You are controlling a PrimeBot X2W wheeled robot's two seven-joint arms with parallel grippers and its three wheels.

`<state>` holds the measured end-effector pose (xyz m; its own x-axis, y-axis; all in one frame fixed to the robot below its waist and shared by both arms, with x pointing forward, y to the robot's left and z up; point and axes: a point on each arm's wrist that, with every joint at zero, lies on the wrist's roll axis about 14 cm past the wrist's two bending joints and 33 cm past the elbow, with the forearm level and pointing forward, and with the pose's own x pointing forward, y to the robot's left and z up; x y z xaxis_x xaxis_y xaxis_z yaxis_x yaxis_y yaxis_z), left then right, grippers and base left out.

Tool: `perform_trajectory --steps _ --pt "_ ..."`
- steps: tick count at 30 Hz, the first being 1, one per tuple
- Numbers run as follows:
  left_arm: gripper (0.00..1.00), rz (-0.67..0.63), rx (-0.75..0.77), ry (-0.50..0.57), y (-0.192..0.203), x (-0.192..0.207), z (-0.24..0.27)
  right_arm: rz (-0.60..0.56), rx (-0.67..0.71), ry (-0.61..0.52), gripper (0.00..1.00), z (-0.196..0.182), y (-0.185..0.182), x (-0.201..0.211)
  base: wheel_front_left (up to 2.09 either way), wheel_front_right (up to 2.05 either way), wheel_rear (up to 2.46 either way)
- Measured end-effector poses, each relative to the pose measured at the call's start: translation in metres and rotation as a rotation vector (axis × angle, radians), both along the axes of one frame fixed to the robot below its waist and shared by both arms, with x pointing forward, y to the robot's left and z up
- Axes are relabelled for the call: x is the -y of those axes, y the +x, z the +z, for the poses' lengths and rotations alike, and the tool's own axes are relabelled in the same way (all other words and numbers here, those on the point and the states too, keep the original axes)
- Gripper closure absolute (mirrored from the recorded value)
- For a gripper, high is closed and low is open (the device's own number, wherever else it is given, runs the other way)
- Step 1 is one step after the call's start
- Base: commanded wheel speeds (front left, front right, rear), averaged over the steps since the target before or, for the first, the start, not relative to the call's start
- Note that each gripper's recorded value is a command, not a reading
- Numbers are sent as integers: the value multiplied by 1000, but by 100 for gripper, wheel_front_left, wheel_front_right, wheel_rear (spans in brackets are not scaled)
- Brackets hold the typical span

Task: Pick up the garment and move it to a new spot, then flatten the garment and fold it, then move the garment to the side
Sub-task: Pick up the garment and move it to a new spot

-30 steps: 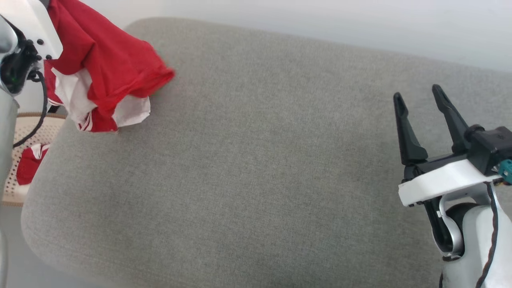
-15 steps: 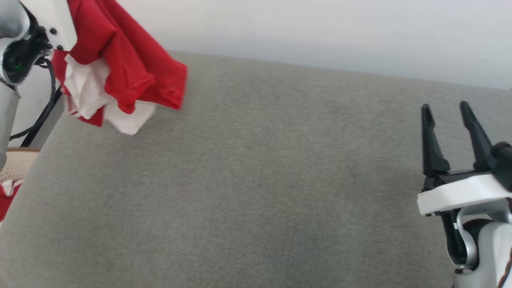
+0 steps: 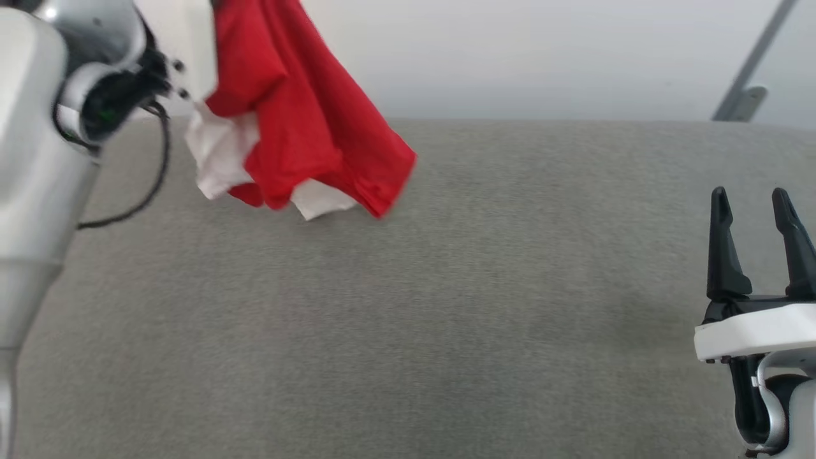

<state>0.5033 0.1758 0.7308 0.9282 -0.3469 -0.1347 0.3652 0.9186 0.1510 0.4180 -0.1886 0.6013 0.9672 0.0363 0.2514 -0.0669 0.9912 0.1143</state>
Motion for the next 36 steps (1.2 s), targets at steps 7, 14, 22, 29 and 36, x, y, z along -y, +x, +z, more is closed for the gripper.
perform_trajectory --steps 7,14,22,29,36 --pt "100 -187 -149 -13 -3 78 -44 -85 -30 31 0 -14 -17 33 0 0 0" --pt "100 -325 -445 22 -31 141 -146 -164 -67 68 0 -34 -35 61 0 0 0" --pt "100 -346 -732 90 -60 152 -255 -191 -100 80 0 -51 -38 69 0 0 0" --pt "100 -327 -890 135 -73 149 -317 -197 -115 82 0 -60 -33 70 0 0 0" --pt "100 -331 -972 143 -83 147 -348 -180 -120 88 0 -65 -24 65 0 0 0"
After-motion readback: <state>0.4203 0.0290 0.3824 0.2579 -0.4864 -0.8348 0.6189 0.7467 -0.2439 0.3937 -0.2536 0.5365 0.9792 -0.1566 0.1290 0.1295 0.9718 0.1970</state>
